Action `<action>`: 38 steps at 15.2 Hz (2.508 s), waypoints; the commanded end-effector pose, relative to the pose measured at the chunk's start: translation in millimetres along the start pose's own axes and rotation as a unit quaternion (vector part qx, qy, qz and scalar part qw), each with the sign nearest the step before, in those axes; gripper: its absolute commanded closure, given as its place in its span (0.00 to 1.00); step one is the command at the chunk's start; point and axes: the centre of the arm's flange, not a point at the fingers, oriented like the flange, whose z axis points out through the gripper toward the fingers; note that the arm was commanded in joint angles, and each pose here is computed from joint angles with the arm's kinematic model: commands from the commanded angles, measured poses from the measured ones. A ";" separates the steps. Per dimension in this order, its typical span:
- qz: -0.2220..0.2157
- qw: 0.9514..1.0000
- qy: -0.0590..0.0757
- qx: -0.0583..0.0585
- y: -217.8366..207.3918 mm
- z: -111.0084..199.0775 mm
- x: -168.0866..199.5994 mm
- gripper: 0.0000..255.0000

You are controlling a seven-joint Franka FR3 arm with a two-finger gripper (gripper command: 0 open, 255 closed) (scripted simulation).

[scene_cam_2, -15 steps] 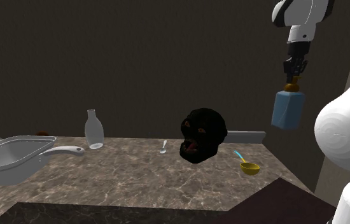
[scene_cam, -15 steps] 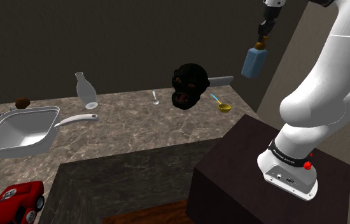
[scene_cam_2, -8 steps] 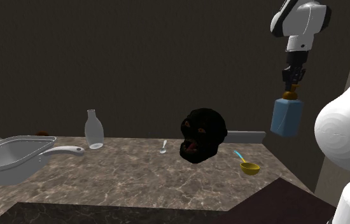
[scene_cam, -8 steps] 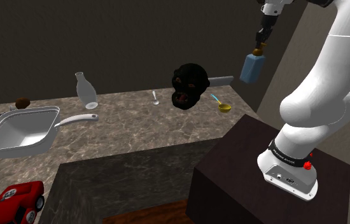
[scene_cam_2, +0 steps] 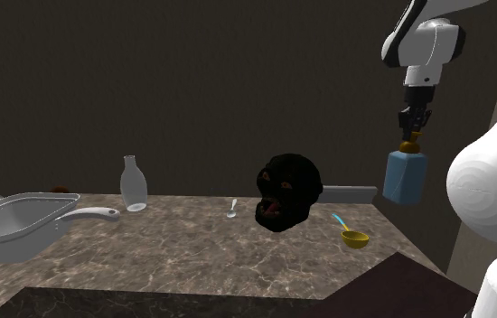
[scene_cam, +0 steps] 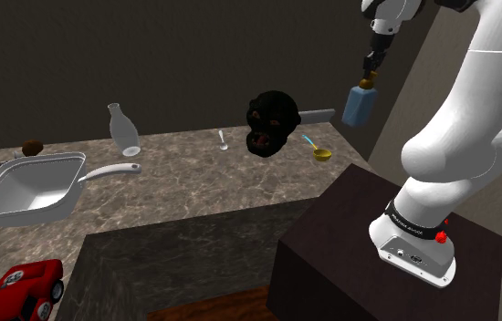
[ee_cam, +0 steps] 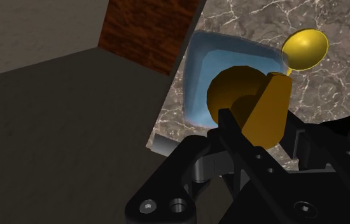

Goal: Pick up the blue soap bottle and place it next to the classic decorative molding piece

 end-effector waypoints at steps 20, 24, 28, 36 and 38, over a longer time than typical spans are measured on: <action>0.000 1.000 0.000 0.000 -1.7 112.3 -1.9 1.00; 0.000 1.000 0.000 0.000 -1.9 133.4 -2.1 1.00; 0.000 1.000 0.000 0.000 -1.9 138.6 -2.2 1.00; 0.000 1.000 0.000 0.000 -1.9 138.5 -2.1 0.00; 0.000 1.000 0.000 0.000 -1.9 138.5 -2.1 0.00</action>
